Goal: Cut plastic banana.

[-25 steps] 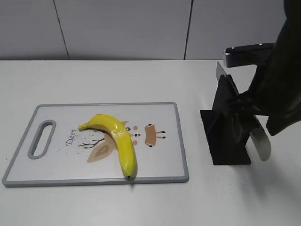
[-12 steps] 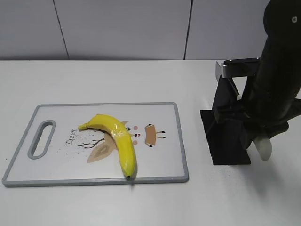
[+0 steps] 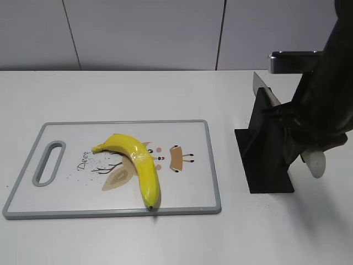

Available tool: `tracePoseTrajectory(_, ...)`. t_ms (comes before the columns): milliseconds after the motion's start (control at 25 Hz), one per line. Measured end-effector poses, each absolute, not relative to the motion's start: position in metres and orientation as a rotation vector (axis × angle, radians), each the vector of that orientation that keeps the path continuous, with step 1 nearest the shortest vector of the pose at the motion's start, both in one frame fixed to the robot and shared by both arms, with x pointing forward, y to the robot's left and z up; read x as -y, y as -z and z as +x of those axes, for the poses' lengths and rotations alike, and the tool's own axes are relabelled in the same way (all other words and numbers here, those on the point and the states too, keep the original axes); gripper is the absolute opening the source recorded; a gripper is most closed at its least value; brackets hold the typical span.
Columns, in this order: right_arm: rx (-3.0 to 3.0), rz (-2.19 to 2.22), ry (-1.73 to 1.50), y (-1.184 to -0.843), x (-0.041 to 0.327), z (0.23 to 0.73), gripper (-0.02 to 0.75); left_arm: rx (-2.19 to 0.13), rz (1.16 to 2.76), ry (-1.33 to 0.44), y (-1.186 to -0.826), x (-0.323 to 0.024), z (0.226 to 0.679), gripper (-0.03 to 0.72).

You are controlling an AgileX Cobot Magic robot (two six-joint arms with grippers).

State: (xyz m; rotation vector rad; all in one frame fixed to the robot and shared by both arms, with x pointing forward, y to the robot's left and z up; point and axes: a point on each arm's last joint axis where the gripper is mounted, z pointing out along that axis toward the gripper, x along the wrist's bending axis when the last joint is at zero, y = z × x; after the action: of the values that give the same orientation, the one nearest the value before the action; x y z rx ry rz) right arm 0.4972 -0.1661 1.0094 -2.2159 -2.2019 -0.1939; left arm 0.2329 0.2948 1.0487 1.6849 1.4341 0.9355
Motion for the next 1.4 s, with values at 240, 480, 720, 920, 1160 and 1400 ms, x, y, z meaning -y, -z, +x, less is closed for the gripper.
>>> tracePoseTrajectory(240,2.21,-2.245,0.331,-1.035,0.172,0.488,0.19,-1.434,1.685,-0.935,-1.049,-0.295,0.233,0.415)
tracePoseTrajectory(480,2.241,-2.273,0.468,-1.058,0.179,0.479,0.19,-1.434,1.685,-0.935,-1.049,-0.295,0.233,0.415)
tracePoseTrajectory(720,2.274,-2.284,0.608,-1.077,0.185,0.472,0.19,-1.434,1.684,-0.936,-1.049,-0.295,0.233,0.415)
tracePoseTrajectory(920,2.352,-2.231,0.712,-1.08,0.183,0.476,0.19,-1.432,1.683,-0.938,-1.049,-0.295,0.233,0.415)
tracePoseTrajectory(1160,2.674,-1.904,0.778,-1.095,0.172,0.493,0.19,-1.441,1.705,-0.933,-1.055,-0.295,0.244,0.535)
tracePoseTrajectory(1400,2.962,-1.396,0.701,-1.098,0.15,0.52,0.19,-1.408,1.751,-0.938,-1.078,-0.294,0.285,0.644)
